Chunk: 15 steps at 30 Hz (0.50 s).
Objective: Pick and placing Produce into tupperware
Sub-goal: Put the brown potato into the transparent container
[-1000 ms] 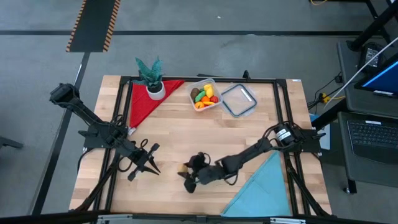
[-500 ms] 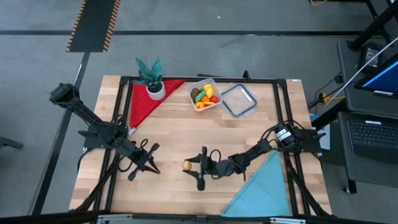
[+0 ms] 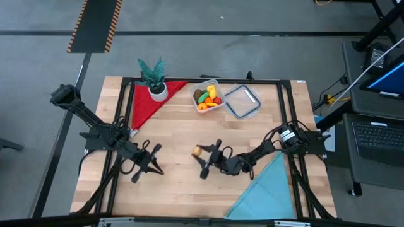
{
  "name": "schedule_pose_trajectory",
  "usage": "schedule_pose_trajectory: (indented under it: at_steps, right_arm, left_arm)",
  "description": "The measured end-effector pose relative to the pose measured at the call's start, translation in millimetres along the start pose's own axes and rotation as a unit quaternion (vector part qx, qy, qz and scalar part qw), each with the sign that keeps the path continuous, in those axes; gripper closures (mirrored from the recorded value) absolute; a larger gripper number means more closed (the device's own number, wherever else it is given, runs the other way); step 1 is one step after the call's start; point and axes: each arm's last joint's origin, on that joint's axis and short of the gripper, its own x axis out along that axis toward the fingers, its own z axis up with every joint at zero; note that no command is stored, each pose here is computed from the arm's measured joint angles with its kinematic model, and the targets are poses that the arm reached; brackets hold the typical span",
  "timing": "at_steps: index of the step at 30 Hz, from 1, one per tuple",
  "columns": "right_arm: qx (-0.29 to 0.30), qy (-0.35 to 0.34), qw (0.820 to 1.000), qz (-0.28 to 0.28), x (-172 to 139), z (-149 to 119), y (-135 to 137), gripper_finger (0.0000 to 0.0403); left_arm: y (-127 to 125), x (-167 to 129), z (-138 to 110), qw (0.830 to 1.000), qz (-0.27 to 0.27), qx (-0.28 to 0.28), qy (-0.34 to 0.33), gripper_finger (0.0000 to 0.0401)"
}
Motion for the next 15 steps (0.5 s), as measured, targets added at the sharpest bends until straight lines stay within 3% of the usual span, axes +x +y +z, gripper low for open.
schedule_pose_trajectory:
  at_steps: [5,10,15]
  right_arm:
    - [-0.025,-0.012,0.992,-0.125,-1,2,-7,0.0193]
    - [-0.065,-0.01,0.979,-0.194,2,6,-10,0.0193]
    - [-0.059,-0.013,0.966,-0.252,9,8,-20,0.0193]
  left_arm:
    - [2,0,0,0.999,0.036,0.001,-0.001,0.0379]
    - [3,0,0,0.999,0.051,0.001,-0.001,0.0367]
    - [5,0,0,0.998,0.058,-0.027,-0.003,0.0357]
